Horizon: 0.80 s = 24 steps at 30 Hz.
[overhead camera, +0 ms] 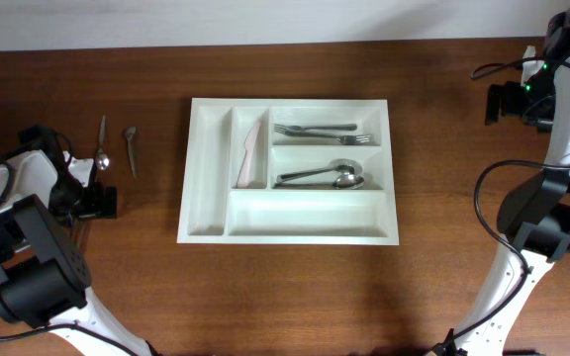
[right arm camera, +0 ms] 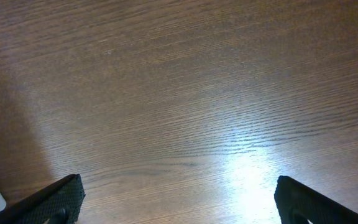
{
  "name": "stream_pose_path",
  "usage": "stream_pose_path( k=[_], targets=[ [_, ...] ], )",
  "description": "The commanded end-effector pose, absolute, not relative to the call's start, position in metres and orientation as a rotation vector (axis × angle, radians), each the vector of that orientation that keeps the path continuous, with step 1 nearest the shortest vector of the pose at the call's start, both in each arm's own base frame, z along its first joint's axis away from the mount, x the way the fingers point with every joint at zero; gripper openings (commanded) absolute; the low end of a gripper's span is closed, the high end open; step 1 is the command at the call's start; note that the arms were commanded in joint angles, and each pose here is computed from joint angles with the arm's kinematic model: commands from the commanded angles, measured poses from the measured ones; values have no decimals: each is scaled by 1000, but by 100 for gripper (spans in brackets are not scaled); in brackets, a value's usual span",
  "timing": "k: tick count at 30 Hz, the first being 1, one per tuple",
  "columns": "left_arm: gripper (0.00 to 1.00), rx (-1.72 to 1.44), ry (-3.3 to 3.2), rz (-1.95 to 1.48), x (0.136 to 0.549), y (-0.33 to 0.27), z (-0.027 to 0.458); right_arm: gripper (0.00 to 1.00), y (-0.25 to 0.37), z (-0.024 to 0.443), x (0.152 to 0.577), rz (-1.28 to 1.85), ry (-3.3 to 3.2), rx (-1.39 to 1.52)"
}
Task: Pack container
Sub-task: 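Lower the left gripper around the tongs and close on them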
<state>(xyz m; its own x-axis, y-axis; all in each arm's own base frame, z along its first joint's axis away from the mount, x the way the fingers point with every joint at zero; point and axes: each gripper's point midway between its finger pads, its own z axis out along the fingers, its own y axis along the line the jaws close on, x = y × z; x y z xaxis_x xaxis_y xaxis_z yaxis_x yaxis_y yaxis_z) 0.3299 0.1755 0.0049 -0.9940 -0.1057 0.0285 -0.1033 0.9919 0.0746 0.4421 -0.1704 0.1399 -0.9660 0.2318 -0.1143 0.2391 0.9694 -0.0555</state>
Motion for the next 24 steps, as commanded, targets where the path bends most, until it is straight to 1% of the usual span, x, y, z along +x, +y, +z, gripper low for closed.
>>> stream_pose_path(
  k=[1, 5, 12, 16, 24],
  targets=[
    [99, 37, -3059, -175, 319, 182, 3, 99, -170, 140, 441, -97, 3012, 352],
    [99, -48, -3045, -194, 317, 186, 3, 99, -170, 140, 441, -97, 3012, 352],
    [99, -6, -3060, -186, 314, 196, 2, 99, -170, 140, 441, -97, 3012, 352],
    [99, 18, -3107, -101, 319, 192, 1, 99, -170, 140, 441, -97, 3012, 352],
    [99, 25, -3132, -86, 324, 192, 0, 99, -170, 140, 441, -97, 3012, 352]
  ],
)
